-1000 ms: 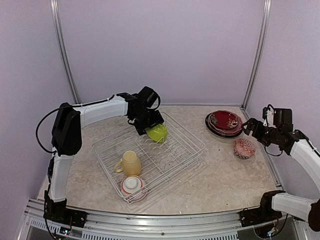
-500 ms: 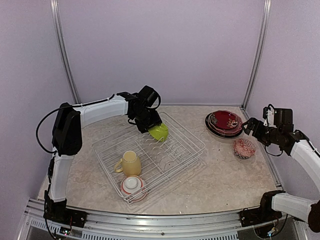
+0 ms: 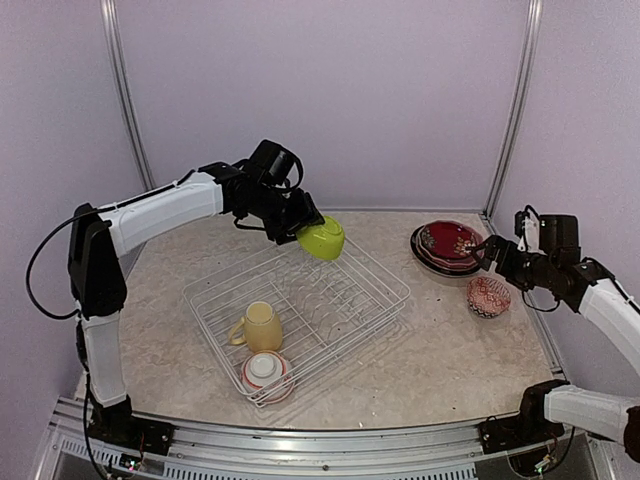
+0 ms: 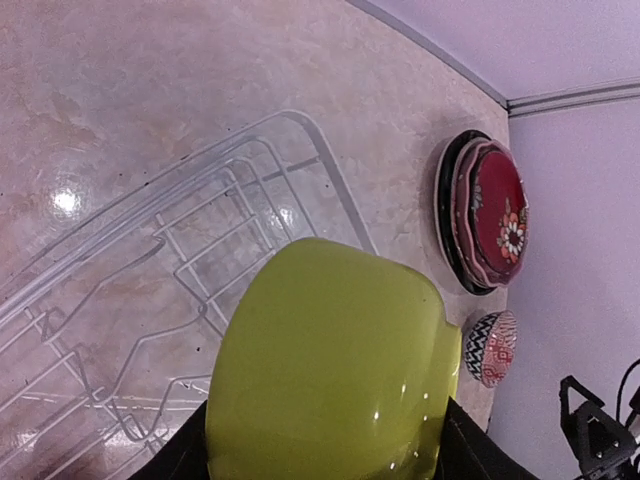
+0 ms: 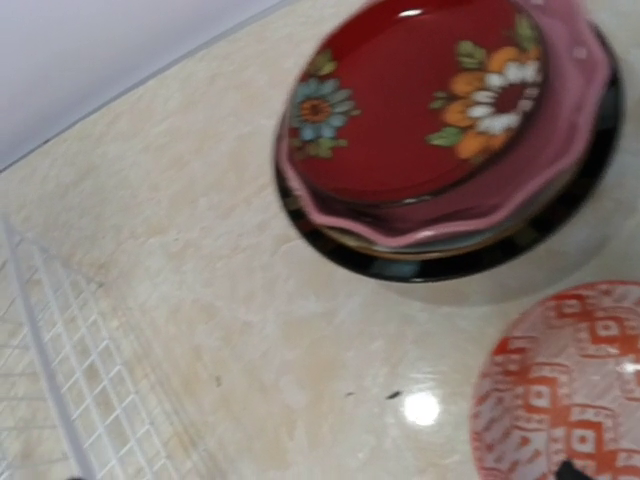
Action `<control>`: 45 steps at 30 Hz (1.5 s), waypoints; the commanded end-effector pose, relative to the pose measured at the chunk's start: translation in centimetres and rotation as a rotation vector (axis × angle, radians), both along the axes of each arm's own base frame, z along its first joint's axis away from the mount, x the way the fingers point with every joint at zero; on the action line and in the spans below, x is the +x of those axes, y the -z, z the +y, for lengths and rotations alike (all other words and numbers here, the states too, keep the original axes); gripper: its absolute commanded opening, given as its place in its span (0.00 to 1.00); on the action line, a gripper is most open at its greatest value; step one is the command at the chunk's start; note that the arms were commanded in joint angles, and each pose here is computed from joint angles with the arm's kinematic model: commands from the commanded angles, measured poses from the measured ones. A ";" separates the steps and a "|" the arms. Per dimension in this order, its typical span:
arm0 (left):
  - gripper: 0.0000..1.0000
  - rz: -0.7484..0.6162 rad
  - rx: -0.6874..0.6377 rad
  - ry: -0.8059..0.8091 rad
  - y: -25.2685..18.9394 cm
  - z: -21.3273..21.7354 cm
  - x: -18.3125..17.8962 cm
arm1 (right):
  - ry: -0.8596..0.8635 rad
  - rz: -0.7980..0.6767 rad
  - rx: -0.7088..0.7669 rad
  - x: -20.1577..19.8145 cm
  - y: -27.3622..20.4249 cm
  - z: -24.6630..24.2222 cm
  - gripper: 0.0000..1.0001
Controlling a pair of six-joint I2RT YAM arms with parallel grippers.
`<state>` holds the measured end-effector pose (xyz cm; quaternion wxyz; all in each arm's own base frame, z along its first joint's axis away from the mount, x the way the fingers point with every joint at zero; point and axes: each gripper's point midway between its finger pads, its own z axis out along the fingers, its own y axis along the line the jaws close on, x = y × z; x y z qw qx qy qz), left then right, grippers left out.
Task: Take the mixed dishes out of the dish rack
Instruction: Grab the bowl from the dish rack, then pass from the left arm to the right
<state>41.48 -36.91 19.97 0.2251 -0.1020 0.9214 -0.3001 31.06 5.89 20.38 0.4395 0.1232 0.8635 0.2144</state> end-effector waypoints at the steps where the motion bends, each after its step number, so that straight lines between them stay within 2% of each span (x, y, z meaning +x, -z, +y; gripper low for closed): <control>1: 0.31 -0.081 -0.118 0.085 -5.7 -0.4 -1.5 | -0.077 -0.078 -0.007 0.8 -2.3 2.4 0.99; 8: 0.29 -0.041 -0.203 0.170 -7.4 -0.4 -3.8 | -0.272 -0.179 -0.120 1.9 -4.7 9.0 0.99; 13: 0.27 -0.037 -0.320 0.293 -8.2 -0.6 -5.4 | -0.435 -0.194 -0.077 2.3 -5.2 15.0 1.00; 19: 0.26 0.137 -0.499 0.225 -7.4 2.8 -5.3 | -0.541 -0.202 -0.199 2.8 -5.0 20.2 1.00; 22: 0.27 0.205 -0.587 0.195 -8.3 4.1 -5.6 | -0.592 -0.269 -0.376 2.7 -4.7 22.4 1.00; 27: 0.26 0.386 -0.744 0.136 -8.3 5.2 -5.6 | -0.671 -0.511 -0.751 2.2 -5.1 25.6 1.00; 31: 0.26 0.548 -0.819 0.075 -7.2 5.2 -5.9 | -0.739 -0.760 -0.932 1.2 -6.2 28.0 0.99; 35: 0.26 0.677 -0.873 0.033 -6.6 4.7 -6.3 | -0.709 -0.963 -0.966 0.8 -8.7 29.4 0.94; 37: 0.25 0.709 -0.881 0.021 -6.4 4.4 -6.6 | -0.761 -1.058 -1.006 0.3 -8.6 30.6 0.92; 42: 0.25 0.762 -0.885 0.002 -6.0 3.8 -7.1 | -0.763 -1.189 -1.094 0.3 -8.6 32.6 0.87; 45: 0.25 0.784 -0.894 -0.015 -5.6 3.6 -7.3 | -0.723 -1.261 -1.081 0.3 -9.9 33.2 0.81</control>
